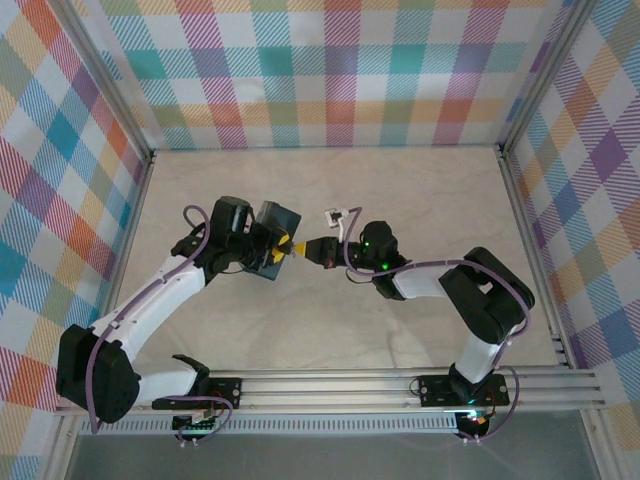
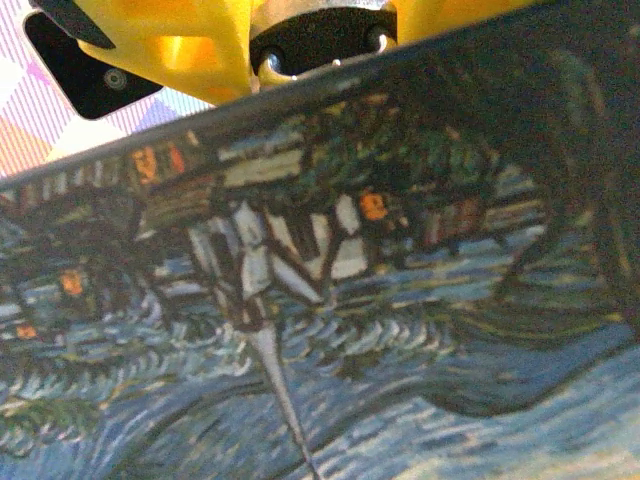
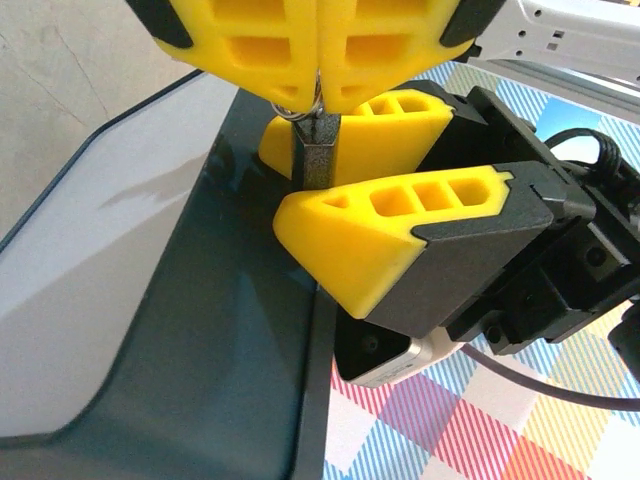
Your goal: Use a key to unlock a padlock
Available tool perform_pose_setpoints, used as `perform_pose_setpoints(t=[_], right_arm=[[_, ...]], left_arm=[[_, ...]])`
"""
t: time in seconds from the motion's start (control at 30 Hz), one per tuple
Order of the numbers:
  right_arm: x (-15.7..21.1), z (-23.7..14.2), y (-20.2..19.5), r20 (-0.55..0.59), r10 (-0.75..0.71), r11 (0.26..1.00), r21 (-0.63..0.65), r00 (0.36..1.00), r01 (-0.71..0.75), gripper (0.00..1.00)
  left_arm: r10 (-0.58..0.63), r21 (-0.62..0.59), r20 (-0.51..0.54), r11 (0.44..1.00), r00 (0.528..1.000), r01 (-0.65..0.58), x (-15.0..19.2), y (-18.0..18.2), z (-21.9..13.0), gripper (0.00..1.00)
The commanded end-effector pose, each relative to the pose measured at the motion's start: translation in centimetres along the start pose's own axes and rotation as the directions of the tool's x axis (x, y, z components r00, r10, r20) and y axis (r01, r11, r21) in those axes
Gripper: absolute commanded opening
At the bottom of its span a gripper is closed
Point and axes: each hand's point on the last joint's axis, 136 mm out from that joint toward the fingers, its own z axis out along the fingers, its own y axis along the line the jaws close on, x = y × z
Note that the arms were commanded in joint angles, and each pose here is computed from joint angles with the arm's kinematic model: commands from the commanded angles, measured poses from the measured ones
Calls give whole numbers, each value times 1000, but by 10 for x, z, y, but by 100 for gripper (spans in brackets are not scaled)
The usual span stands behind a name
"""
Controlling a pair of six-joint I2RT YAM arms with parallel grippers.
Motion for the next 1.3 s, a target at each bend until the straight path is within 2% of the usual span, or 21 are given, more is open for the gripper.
perform_pose_setpoints(t=[0.0, 0.13, 0.2, 0.33, 0.4, 0.5, 0.6, 0.7, 0.8, 0.9, 1.0, 1.13, 1.2, 1.27], right_arm=[[-15, 17, 41, 23, -68, 990, -119, 997, 71, 0], [-16, 17, 42, 30, -50, 991, -122, 998, 54, 0], [-15, 14, 37, 33, -28, 996, -88, 999, 30, 14], [-4, -1, 13, 8, 19, 1000, 9, 1000, -19, 34], [-1, -15, -2, 12, 48, 997, 59, 999, -49, 41], [7, -38, -25, -10, 62, 983, 173, 998, -60, 45], [19, -49, -33, -122, 5, 953, 301, 993, 32, 44], [27, -46, -26, -262, -162, 904, 347, 951, 250, 42], [26, -43, -23, -337, -331, 834, 332, 881, 440, 41], [23, -39, -28, -395, -478, 719, 336, 785, 608, 41], [28, -28, -24, -443, -652, 551, 281, 615, 786, 39], [36, -18, -10, -410, -824, 329, 220, 393, 919, 40], [37, -15, -5, -398, -861, 245, 221, 317, 944, 40], [40, -11, -2, -391, -881, 197, 210, 267, 958, 40]], left_arm=[[44, 64, -95, 997, 994, -38, 22, -11, -7, 8], [28, 51, -75, 998, 997, -24, 15, -5, -8, 8], [19, 24, -35, 1000, 999, -18, 3, 2, -10, 8], [3, -38, 59, 999, 998, -1, -30, 22, -16, 8], [3, -57, 88, 998, 996, 2, -39, 27, -19, 8], [22, -76, 111, 997, 994, -14, -45, 28, -21, 7], [28, -87, 109, 996, 994, -18, -46, 29, -20, 7], [31, -98, 94, 995, 995, -22, -44, 30, -17, 7], [44, -111, 55, 993, 998, -37, -39, 28, -14, 7], [75, -124, -2, 990, 997, -75, -30, 23, -9, 8], [99, -157, -28, 982, 995, -102, -24, 22, -6, 8], [94, -190, -30, 977, 995, -98, -22, 24, -5, 8], [95, -206, -35, 973, 995, -100, -20, 25, -4, 8], [96, -221, -45, 970, 994, -103, -17, 26, -2, 8]])
